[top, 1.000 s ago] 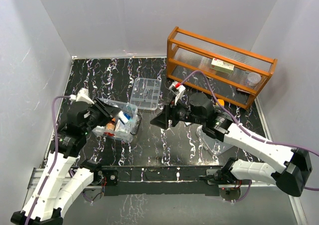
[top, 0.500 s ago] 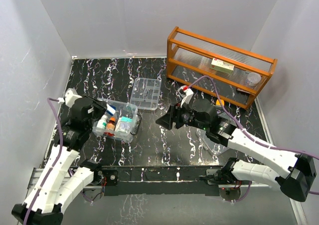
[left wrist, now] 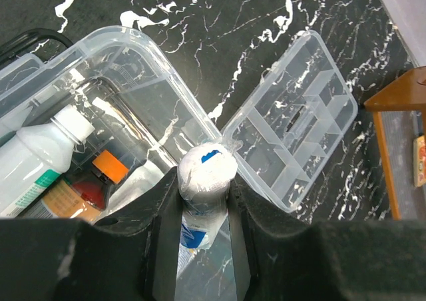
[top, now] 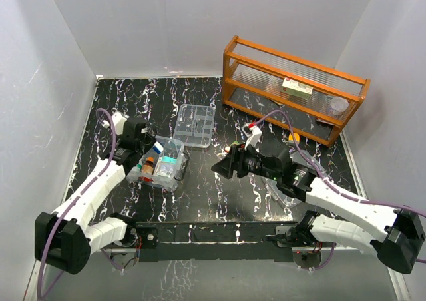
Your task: Organize the medicine kit
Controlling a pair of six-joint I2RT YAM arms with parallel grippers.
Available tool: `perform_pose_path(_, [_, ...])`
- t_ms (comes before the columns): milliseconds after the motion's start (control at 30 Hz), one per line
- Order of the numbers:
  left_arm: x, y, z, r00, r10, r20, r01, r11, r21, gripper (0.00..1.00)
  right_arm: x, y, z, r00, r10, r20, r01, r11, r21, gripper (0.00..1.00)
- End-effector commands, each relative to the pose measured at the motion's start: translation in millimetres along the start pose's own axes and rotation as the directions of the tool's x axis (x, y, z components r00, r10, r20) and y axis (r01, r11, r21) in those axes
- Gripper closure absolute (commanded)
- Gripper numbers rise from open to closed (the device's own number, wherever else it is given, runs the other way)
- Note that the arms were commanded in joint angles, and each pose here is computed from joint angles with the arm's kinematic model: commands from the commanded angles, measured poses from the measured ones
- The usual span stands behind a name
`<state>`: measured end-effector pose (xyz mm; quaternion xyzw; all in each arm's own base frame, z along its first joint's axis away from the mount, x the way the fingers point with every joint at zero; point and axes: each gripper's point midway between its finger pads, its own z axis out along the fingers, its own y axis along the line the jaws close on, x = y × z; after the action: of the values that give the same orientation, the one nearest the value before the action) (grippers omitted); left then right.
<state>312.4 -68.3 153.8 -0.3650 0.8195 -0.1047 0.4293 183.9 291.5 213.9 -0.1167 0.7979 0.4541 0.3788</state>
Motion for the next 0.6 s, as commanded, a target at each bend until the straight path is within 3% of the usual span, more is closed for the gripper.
perform_pose_path(0, [-7, -1, 16, 0.998, 0.012, 0.061, -0.011, 1.0, -0.018, 0.83, -18, 15, -6, 0.997, 0.003, 0.082, 0.001, 0.998, -0.056, 0.41])
perform_pose_path(267, [-2, 4, 35, 0.994, 0.047, 0.099, -0.045, 0.999, -0.015, 0.8, -13, 11, -10, 0.996, 0.026, 0.081, -0.022, 0.999, -0.048, 0.41])
perform_pose_path(567, [1, 25, 30, 0.995, 0.037, 0.096, -0.028, 0.995, -0.095, 0.6, -15, 11, -10, 0.995, 0.045, 0.087, -0.041, 0.998, -0.047, 0.41])
